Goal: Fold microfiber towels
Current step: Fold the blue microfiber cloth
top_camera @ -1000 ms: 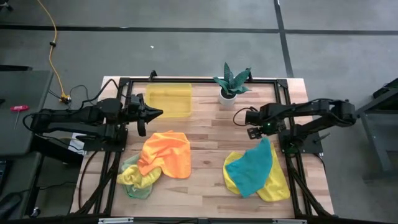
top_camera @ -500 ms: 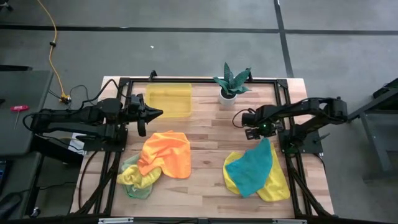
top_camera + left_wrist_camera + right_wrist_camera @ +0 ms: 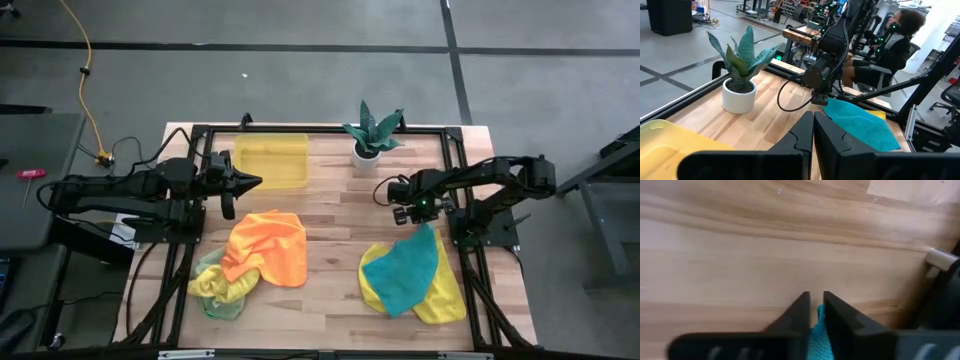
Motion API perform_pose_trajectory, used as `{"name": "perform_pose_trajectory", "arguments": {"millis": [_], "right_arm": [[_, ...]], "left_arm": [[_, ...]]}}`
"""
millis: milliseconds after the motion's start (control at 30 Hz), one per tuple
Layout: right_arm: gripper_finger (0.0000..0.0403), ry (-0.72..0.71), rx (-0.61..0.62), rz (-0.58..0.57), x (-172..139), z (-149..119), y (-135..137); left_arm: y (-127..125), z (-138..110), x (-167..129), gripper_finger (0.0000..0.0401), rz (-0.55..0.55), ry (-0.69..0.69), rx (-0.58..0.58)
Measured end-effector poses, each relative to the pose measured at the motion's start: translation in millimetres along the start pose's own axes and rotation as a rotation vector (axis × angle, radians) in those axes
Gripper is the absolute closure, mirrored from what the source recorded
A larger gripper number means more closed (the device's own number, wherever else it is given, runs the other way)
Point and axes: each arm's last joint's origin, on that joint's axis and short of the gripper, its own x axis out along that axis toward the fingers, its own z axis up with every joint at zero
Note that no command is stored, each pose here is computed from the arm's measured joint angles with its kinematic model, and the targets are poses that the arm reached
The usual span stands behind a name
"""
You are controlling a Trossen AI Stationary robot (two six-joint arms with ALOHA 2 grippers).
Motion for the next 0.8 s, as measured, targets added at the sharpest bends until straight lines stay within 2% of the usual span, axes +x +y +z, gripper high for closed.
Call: {"name": "perform_pose_trajectory", "arguments": {"millis": [100, 233, 300, 400, 533, 633, 800], "right_arm": [[0.0397, -0.017, -0.024, 0.027, -10.7, 0.2, 2.6], [0.0392, -0.064, -0.041, 0.095, -35.6, 0.3, 7.2], [0.0398, -0.118, -0.069, 0.166, -56.0, 0.6, 11.4], [0.0399, -0.248, -0.147, 0.296, -96.5, 0.4, 16.1], [0.0401, -0.508, -0.365, 0.497, -159.5, -1.1, 22.1], [0.0401, -0.670, -0.481, 0.621, -198.5, -2.6, 26.5], [0.0402, -0.829, -0.552, 0.747, -233.3, -3.9, 31.2]], "left_arm": [[0.0, 0.0, 0.0, 0.0398, 0.001, 0.000, 0.000], [0.1, 0.0, 0.0, 0.0398, 0.002, -0.001, 0.000], [0.1, 0.1, -0.1, 0.0398, 0.002, -0.002, 0.000], [0.0, 0.3, 0.0, 0.0398, 0.002, -0.005, -0.001], [-0.5, 2.0, 0.0, 0.0398, -0.001, -0.022, -0.004], [-0.8, 4.2, -0.1, 0.0398, 0.005, -0.048, -0.008], [-2.1, 7.5, 4.8, 0.0398, 0.012, -0.087, -0.015]]}}
